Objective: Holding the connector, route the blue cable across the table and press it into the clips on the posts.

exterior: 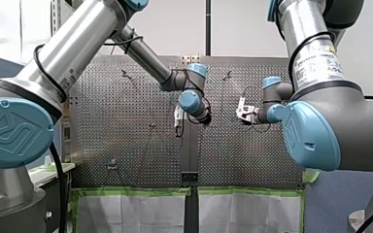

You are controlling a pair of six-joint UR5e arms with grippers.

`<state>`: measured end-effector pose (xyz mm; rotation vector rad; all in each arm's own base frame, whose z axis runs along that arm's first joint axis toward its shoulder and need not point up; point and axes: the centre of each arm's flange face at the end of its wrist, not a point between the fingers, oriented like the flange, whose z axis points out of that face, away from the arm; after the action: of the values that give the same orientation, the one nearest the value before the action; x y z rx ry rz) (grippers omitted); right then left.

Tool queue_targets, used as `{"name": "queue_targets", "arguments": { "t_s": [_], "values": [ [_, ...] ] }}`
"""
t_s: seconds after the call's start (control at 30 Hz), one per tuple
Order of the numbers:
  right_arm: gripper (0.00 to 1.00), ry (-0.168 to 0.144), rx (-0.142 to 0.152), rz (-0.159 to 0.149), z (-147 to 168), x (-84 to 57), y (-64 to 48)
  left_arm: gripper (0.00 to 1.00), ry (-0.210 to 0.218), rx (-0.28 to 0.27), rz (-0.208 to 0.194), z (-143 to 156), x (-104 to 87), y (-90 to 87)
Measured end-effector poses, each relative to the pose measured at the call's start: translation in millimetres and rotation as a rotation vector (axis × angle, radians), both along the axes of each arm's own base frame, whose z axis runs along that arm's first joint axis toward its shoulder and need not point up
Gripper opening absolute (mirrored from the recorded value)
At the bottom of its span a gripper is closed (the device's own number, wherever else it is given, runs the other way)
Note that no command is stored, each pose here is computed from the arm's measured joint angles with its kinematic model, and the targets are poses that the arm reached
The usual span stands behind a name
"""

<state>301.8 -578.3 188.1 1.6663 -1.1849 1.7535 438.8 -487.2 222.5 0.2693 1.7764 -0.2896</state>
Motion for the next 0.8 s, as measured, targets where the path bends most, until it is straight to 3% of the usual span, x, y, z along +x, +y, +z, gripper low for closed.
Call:
{"name": "queue_targets", "arguments": {
  "t_s": [0.23, 0.4, 0.57, 0.8],
  "values": [
    [0.0, 0.008, -0.006, 0.021, 13, -2.1, 0.7, 1.0, -0.035, -0.058, 0.005, 3, -22.3, -24.0],
    [0.0, 0.017, -0.012, 0.041, 33, -1.7, 9.8, 1.0, -0.05, -0.073, 0.005, -8, -33.7, -41.7],
    [0.0, 0.019, -0.019, 0.047, 44, -4.2, 19.2, 1.0, -0.064, -0.086, 0.022, -18, -34.8, -57.1],
    [0.0, 0.024, -0.012, 0.037, 44, -12.4, 24.6, 1.0, -0.05, -0.075, 0.071, -37, -29.4, -71.0]
  ]
}}
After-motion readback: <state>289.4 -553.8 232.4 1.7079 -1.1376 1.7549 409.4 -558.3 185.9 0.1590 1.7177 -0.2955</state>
